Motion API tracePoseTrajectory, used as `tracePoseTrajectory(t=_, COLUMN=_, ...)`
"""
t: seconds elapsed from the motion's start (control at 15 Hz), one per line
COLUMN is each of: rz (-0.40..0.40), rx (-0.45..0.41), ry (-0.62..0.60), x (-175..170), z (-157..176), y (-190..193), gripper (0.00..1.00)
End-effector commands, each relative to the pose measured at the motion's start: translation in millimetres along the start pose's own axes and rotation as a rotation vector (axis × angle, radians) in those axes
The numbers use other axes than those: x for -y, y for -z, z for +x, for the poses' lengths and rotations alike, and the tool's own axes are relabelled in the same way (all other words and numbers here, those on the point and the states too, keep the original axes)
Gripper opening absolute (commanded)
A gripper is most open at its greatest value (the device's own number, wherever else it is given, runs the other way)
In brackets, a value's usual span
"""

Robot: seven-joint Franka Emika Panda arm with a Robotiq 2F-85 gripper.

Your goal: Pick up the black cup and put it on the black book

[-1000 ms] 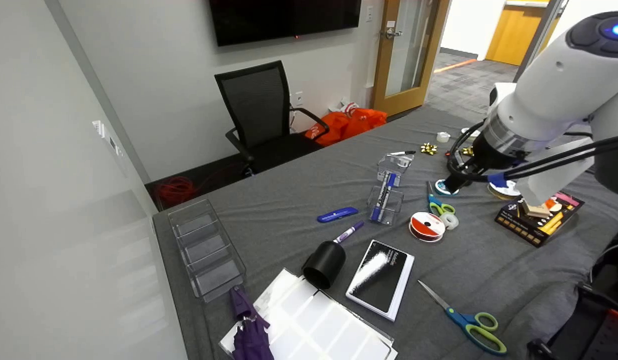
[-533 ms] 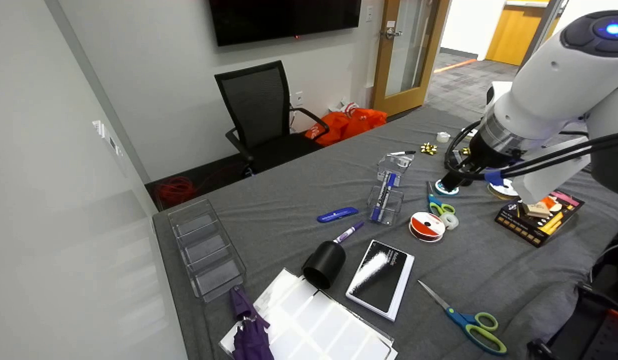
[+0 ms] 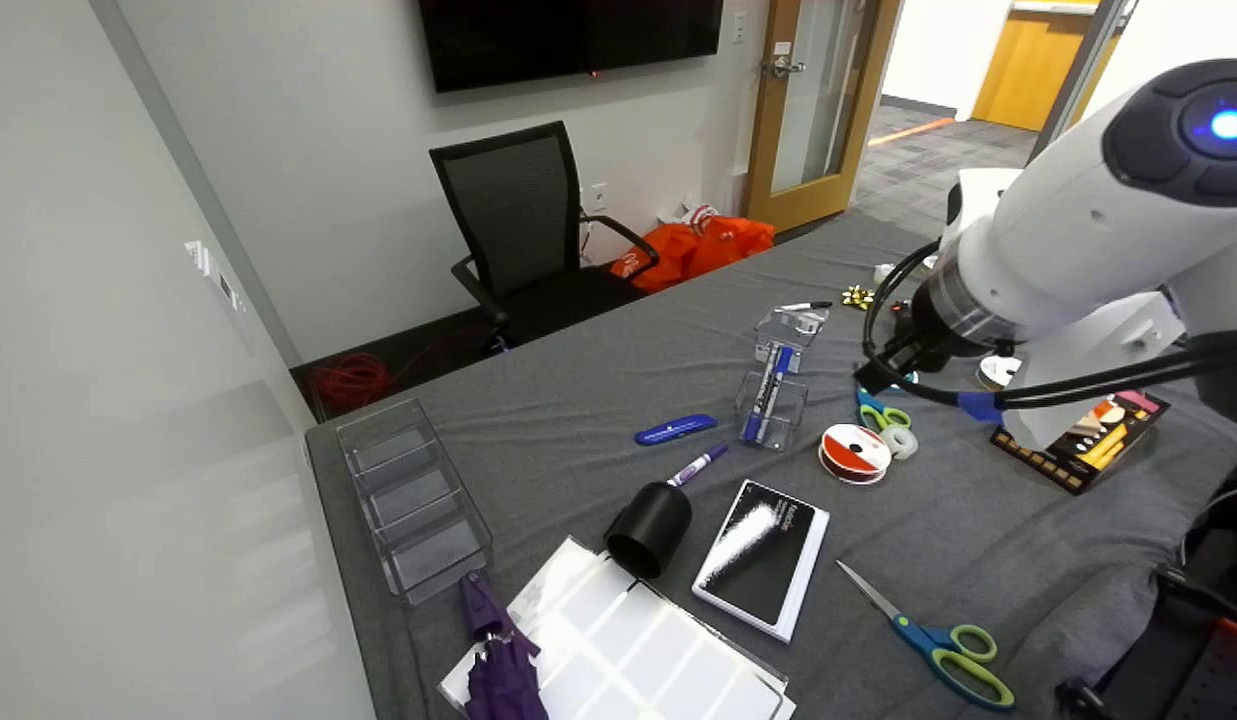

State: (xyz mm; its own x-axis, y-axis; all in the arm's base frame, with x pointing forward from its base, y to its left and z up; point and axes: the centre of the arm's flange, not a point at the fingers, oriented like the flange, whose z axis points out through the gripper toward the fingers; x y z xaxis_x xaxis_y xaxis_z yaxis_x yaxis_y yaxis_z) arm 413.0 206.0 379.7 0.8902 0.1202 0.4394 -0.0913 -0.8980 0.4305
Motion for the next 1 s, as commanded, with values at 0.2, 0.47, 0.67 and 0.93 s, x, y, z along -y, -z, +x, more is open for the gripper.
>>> tracePoseTrajectory(t=0.2, rz=-0.071, rx=-0.006, ry=0.096, x=81.7, z=37.1, y=-23.6, gripper=1.0)
tracePoseTrajectory(t=0.47, rz=-0.054, rx=0.075, ry=0.21, x=119.1, z=55.3, y=-49.9, gripper=1.0)
tracePoseTrajectory(t=0.67, rz=-0.008, rx=0.104, ry=0.291, x=144.8, z=64.1, y=-61.6, gripper=1.0)
tracePoseTrajectory(t=0.93, rz=0.023, rx=0.085, ry=0.366, x=168.9, z=70.4, y=-67.1, gripper=1.0)
